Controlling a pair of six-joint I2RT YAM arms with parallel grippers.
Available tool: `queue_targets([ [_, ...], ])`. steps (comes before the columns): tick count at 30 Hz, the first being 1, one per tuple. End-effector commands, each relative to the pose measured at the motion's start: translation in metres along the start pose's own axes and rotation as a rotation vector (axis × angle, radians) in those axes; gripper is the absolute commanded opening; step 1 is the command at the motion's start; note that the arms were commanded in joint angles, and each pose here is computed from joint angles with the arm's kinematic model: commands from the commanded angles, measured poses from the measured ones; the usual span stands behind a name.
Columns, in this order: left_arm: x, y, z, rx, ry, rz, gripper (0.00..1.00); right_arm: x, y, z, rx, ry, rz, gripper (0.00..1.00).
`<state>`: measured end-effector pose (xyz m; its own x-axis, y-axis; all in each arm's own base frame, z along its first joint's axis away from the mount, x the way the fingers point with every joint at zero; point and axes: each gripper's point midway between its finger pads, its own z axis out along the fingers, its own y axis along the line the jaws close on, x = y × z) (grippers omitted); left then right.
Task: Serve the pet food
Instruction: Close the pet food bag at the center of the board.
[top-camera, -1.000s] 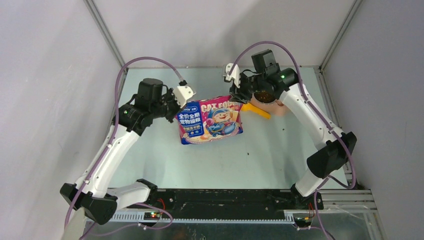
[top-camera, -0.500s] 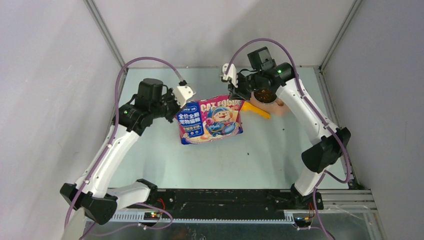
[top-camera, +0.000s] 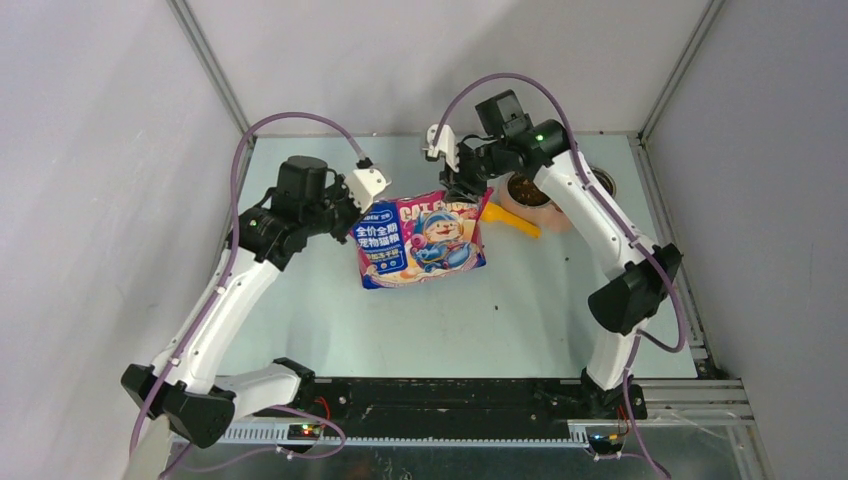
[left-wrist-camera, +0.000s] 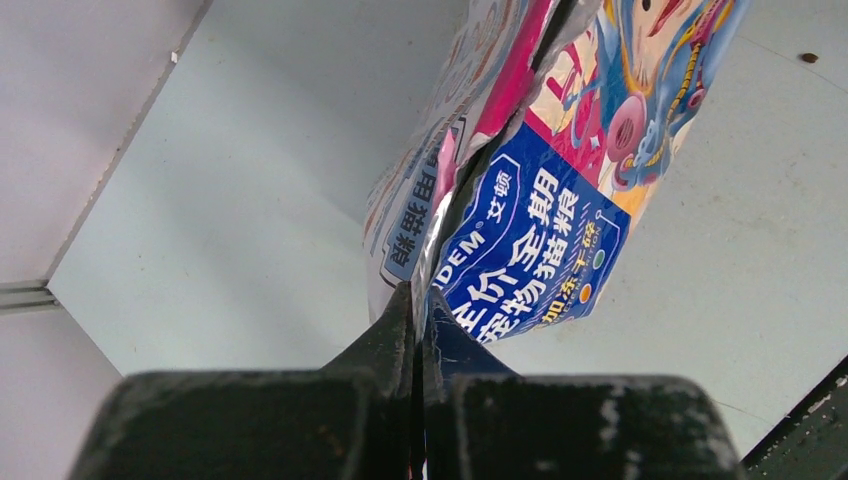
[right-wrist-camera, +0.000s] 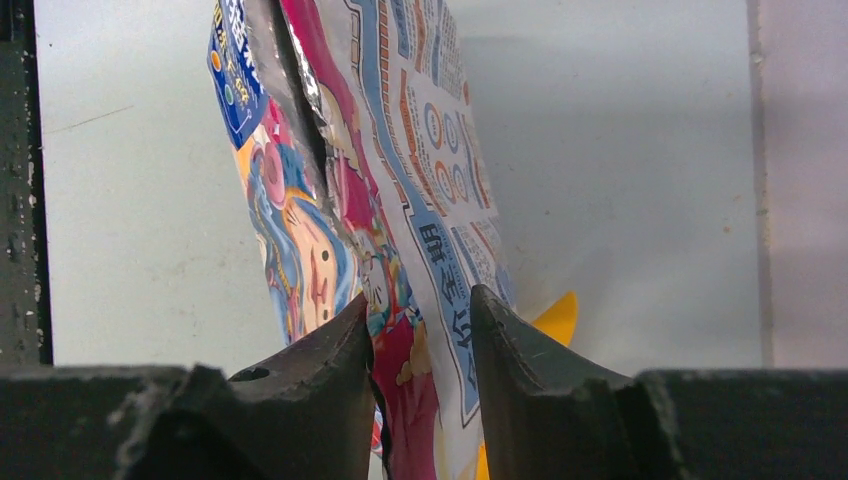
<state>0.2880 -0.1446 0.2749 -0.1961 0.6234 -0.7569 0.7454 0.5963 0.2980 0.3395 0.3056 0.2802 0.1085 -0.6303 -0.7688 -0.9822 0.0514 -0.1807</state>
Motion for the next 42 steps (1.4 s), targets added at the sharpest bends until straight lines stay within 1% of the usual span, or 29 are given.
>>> queue_targets([
  [1,-0.005,0.029,-0.013,-0.149,0.014,-0.039,0.00,-0.005,-0.005,0.001,0.003,0.003,0.023,0.39],
  [3,-0.007,0.029,-0.012,-0.146,0.007,-0.049,0.00,-0.003,-0.007,0.002,0.008,0.010,0.036,0.35],
  [4,-0.006,0.028,-0.011,-0.138,0.012,-0.056,0.00,-0.003,-0.007,0.002,0.008,0.010,0.046,0.30],
  [5,-0.008,0.026,-0.011,-0.125,0.006,-0.059,0.00,-0.003,-0.009,0.003,0.007,0.009,0.054,0.28],
  [6,-0.008,0.022,-0.010,-0.107,0.007,-0.063,0.01,-0.003,-0.009,0.003,0.005,0.009,0.067,0.23],
  [9,-0.010,0.018,-0.011,-0.087,-0.002,-0.063,0.08,-0.006,-0.011,0.002,-0.001,-0.003,0.091,0.12],
  [10,-0.011,0.018,-0.012,-0.083,-0.006,-0.063,0.09,-0.006,-0.011,0.001,-0.004,-0.004,0.102,0.05],
  [11,-0.011,0.017,-0.012,-0.081,-0.008,-0.063,0.13,-0.008,-0.012,0.000,-0.001,-0.007,0.101,0.00],
  [12,-0.012,0.015,-0.013,-0.075,-0.014,-0.062,0.15,-0.008,-0.013,0.000,0.004,-0.005,0.104,0.00],
  [13,-0.012,0.014,-0.014,-0.069,-0.017,-0.062,0.20,-0.008,-0.014,-0.002,0.009,-0.007,0.102,0.00],
  [15,-0.014,0.010,-0.016,-0.051,-0.028,-0.061,0.27,-0.011,-0.014,-0.004,0.024,-0.017,0.105,0.00],
  [18,-0.018,0.004,-0.016,-0.022,-0.042,-0.055,0.31,-0.022,-0.017,-0.007,0.047,-0.058,0.092,0.00],
  [21,-0.020,0.000,-0.016,-0.008,-0.040,-0.048,0.31,-0.031,-0.011,-0.005,0.028,-0.082,0.082,0.28],
  [22,-0.020,0.000,-0.015,-0.007,-0.039,-0.046,0.29,-0.032,-0.009,-0.003,0.021,-0.083,0.076,0.32],
  [23,-0.020,-0.001,-0.015,-0.004,-0.039,-0.045,0.29,-0.035,-0.006,-0.001,0.014,-0.086,0.065,0.38],
  [25,-0.020,-0.001,-0.015,-0.004,-0.039,-0.047,0.28,-0.037,-0.005,0.003,0.011,-0.084,0.057,0.42],
  [27,-0.020,-0.002,-0.015,-0.002,-0.040,-0.046,0.28,-0.037,-0.003,0.007,0.009,-0.078,0.050,0.43],
  [29,-0.019,-0.002,-0.017,-0.004,-0.041,-0.045,0.28,-0.035,-0.003,0.013,0.007,-0.065,0.050,0.41],
  [31,-0.018,-0.002,-0.019,-0.008,-0.042,-0.041,0.29,-0.033,-0.003,0.016,0.007,-0.058,0.054,0.36],
  [32,-0.018,-0.003,-0.020,-0.010,-0.041,-0.040,0.29,-0.033,-0.004,0.017,0.006,-0.057,0.054,0.28],
  [33,-0.017,-0.002,-0.021,-0.013,-0.041,-0.038,0.29,-0.032,-0.004,0.019,0.004,-0.053,0.058,0.22],
  [34,-0.016,-0.003,-0.023,-0.016,-0.039,-0.036,0.29,-0.033,-0.004,0.019,0.004,-0.053,0.058,0.05],
  [35,-0.016,-0.002,-0.023,-0.018,-0.038,-0.034,0.29,-0.033,-0.007,0.019,0.010,-0.051,0.059,0.02],
  [36,-0.015,-0.003,-0.025,-0.020,-0.037,-0.030,0.30,-0.033,-0.007,0.019,0.012,-0.051,0.059,0.00],
  [38,-0.014,-0.002,-0.027,-0.024,-0.035,-0.028,0.30,-0.034,-0.011,0.018,0.030,-0.058,0.053,0.00],
  [41,-0.010,-0.004,-0.029,-0.026,-0.029,-0.026,0.35,-0.041,-0.011,0.015,0.045,-0.080,0.044,0.00],
  [42,-0.008,-0.005,-0.030,-0.027,-0.028,-0.025,0.36,-0.042,-0.010,0.015,0.041,-0.086,0.043,0.03],
])
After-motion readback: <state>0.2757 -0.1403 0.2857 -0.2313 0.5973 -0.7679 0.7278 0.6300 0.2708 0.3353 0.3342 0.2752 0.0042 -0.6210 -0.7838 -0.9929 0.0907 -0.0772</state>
